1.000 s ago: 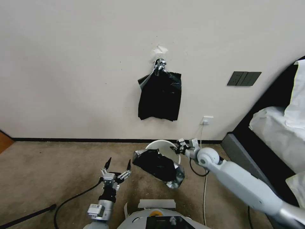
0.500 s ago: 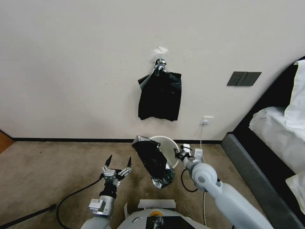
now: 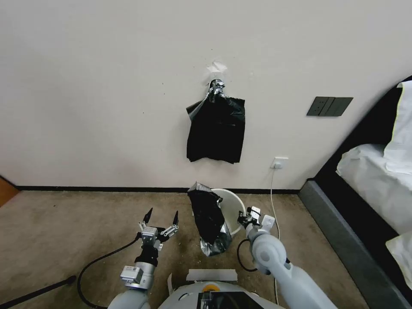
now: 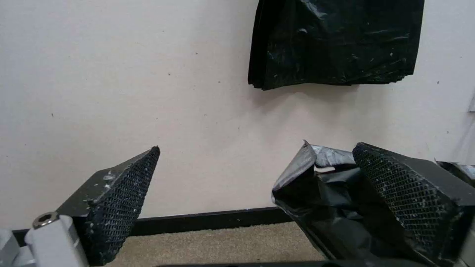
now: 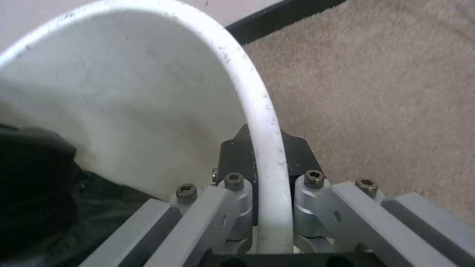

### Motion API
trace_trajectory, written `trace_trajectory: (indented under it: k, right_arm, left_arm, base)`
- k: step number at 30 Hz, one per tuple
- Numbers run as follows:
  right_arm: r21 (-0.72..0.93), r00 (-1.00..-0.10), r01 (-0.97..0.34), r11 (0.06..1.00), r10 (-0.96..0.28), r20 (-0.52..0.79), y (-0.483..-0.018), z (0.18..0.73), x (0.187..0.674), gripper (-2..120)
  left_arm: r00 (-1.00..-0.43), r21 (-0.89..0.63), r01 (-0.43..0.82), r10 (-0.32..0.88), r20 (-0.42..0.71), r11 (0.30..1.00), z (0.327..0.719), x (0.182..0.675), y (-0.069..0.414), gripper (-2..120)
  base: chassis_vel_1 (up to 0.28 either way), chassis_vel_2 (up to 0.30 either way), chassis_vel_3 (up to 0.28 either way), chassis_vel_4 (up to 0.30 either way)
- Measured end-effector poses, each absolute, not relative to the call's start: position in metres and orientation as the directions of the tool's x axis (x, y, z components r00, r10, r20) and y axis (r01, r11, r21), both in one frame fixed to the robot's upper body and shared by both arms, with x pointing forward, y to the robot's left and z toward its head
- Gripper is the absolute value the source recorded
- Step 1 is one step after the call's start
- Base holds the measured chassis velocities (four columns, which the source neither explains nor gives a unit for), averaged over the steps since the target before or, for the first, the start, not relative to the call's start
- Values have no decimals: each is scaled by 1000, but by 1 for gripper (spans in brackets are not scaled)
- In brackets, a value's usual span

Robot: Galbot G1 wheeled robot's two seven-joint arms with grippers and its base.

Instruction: Place a trash bag onto the trash bin.

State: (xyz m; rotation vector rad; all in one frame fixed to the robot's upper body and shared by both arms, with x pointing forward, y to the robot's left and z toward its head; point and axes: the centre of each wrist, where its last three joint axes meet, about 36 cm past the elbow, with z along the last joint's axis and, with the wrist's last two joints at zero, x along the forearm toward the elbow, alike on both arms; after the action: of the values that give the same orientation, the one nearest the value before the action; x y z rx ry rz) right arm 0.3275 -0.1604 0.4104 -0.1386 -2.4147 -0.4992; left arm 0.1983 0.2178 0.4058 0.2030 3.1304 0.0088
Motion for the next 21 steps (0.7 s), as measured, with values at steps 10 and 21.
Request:
trace_trajectory:
  k: [10, 21]
  right_arm:
    - [317, -758, 215, 924, -46, 650, -153, 399, 318, 7]
    - [296, -816, 128, 947, -68, 573, -166, 425, 309, 45]
  left_arm:
    - [-991, 3, 134, 134, 5, 991, 402, 199, 216, 100]
    - [-991, -7, 135, 135, 10, 991, 402, 197, 212, 100]
  base:
    - [0, 0, 0, 0]
    - [0, 0, 0, 0]
